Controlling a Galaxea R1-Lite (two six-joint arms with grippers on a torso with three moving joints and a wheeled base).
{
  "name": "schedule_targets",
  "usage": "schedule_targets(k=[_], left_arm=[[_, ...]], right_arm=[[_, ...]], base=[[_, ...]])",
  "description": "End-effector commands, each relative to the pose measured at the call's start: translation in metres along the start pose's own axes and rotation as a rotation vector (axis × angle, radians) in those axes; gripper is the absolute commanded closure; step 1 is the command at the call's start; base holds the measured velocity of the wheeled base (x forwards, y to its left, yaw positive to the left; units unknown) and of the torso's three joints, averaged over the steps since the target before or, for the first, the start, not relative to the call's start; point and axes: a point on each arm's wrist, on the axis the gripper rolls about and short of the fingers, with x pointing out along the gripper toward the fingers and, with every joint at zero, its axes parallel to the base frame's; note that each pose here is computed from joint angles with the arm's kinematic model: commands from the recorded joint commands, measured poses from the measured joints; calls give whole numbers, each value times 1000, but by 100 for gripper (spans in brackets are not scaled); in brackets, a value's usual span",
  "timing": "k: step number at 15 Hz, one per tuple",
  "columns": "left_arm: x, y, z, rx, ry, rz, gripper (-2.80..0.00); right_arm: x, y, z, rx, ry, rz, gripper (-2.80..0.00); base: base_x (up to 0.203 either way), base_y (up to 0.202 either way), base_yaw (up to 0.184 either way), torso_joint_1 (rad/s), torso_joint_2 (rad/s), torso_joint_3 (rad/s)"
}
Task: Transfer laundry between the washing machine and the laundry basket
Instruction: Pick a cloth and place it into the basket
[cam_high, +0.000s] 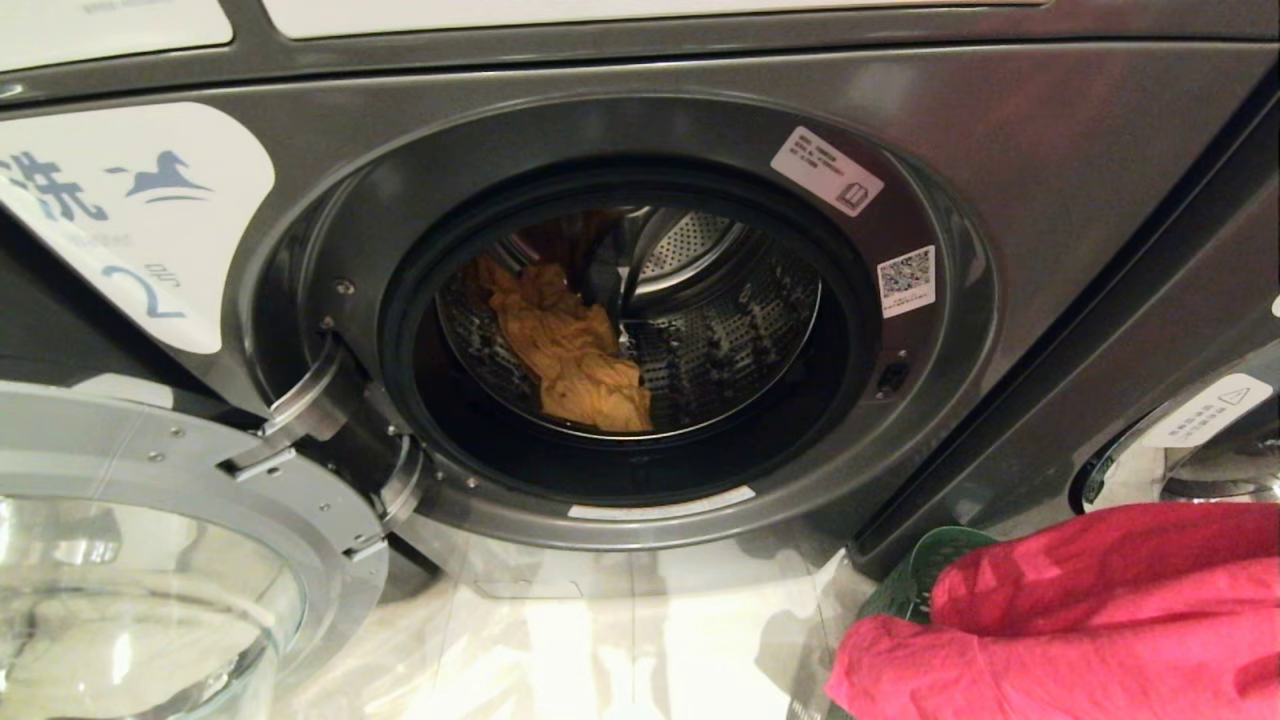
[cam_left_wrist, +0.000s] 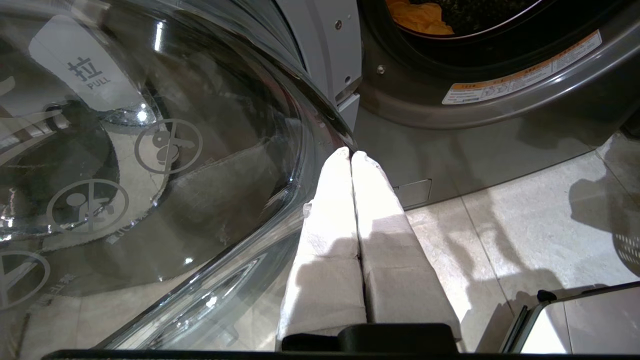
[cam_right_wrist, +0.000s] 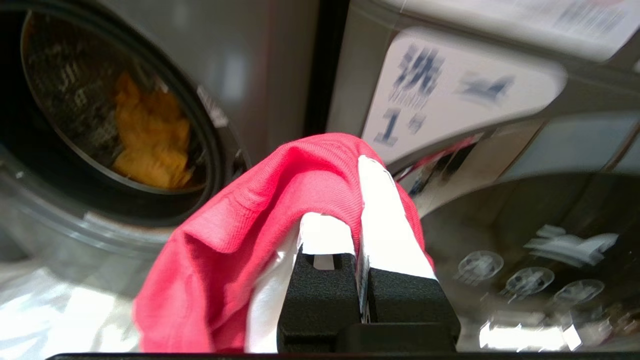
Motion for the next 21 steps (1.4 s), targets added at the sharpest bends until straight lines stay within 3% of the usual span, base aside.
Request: schedule_targets(k=[1,6,9,12,17,19,20,21], left_arm=[[0,0,0,2,1,0,0],[0,0,0,2,1,0,0],[0,0,0,2,0,0,0],[0,0,0,2,1,0,0],[0,0,0,2,1,0,0],[0,0,0,2,1,0,0],[0,0,0,2,1,0,0],[0,0,0,2,1,0,0]], right_arm=[[19,13,-7,9,96,0,0],[31,31,-37,33,262,-90,0],[33,33,-48,18,335,-200,0],[31,41,-78,-21,492,-255,0],[55,60,-119,180,726,-327,0],[69,65,-122,237,751,-353,0],[73,67,-124,245,749,-350,-280],[74,68,-125,246,749,-348,-280]], base=[[0,0,0,0,0,0],[0,0,0,0,0,0],[0,0,0,0,0,0],[0,0,0,0,0,0],[0,0,0,0,0,0],[0,0,0,0,0,0],[0,0,0,0,0,0],[0,0,0,0,0,0]])
